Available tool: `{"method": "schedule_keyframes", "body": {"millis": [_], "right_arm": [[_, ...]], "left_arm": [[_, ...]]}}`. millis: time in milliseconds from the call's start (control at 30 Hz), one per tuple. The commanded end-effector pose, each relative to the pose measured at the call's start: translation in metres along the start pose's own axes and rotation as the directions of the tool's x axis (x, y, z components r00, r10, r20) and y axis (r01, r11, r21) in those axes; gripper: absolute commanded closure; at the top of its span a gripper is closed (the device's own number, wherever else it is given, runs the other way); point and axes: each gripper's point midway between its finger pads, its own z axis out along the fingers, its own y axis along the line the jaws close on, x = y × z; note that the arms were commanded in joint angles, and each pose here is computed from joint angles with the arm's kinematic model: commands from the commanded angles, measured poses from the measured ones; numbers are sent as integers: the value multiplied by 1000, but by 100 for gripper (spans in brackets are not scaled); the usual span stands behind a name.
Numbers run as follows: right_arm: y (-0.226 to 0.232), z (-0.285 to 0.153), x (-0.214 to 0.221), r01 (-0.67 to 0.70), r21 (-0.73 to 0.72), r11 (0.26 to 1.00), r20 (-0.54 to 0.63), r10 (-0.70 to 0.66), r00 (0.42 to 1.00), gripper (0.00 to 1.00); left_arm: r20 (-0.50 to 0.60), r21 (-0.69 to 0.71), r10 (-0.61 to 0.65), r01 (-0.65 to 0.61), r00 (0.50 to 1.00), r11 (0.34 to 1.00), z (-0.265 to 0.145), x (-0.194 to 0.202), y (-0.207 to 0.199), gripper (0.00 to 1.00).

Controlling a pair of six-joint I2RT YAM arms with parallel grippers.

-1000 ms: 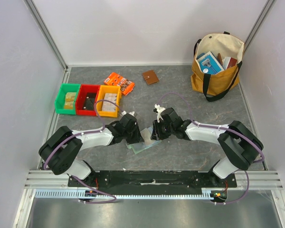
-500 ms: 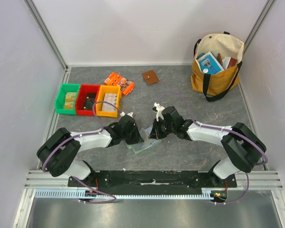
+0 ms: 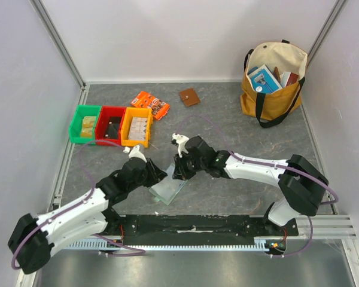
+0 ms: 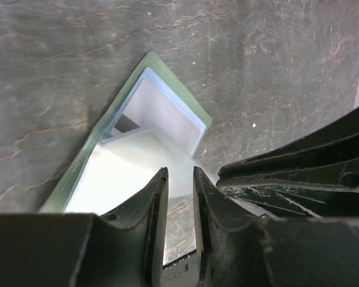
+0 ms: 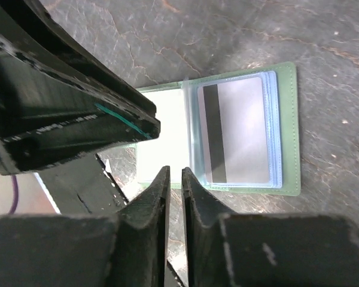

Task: Take the credit cards out of the card holder
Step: Remove the credit card from the card holder.

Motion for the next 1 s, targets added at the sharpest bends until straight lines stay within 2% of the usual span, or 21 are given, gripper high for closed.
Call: {"method": "schedule_keyframes", "body": {"millis": [0,100,267,400,533,633,700,833,967], "right_arm": [[14,12,6,92,25,995,-50,-90,995,77],[28,22,20,136,-17,991,-115,-137,984,67],[33,21,23,167,-39,985,-127,-171,977,65],[0,18,13,149,145,978,-77,-139,987,64],[-40,16,7,97,300,949,-45,-88,995,56],[-48,18,10,117,328,938,-59,-103,993,53],[-51,21,14,122,331,936,-72,-104,992,48],[-57,25,23,122,346,930,-91,-96,991,47],[-82,20,30,108,457,883,-91,-74,993,44]], "left_arm": [[92,-92,-79,87,993,992,-16,-5,32,69],[93,-106,-101,111,991,988,-23,0,43,69],[68,-107,-124,131,990,986,-26,10,51,69],[15,-105,-94,95,995,990,-20,19,48,68],[-96,-167,-52,35,994,985,-6,35,53,68],[-153,-200,-44,12,987,980,5,46,58,68],[-157,-201,-41,9,987,980,10,47,59,69],[-170,-217,-36,-1,985,976,16,51,64,70],[-174,-206,-39,2,984,979,27,52,61,72]]}}
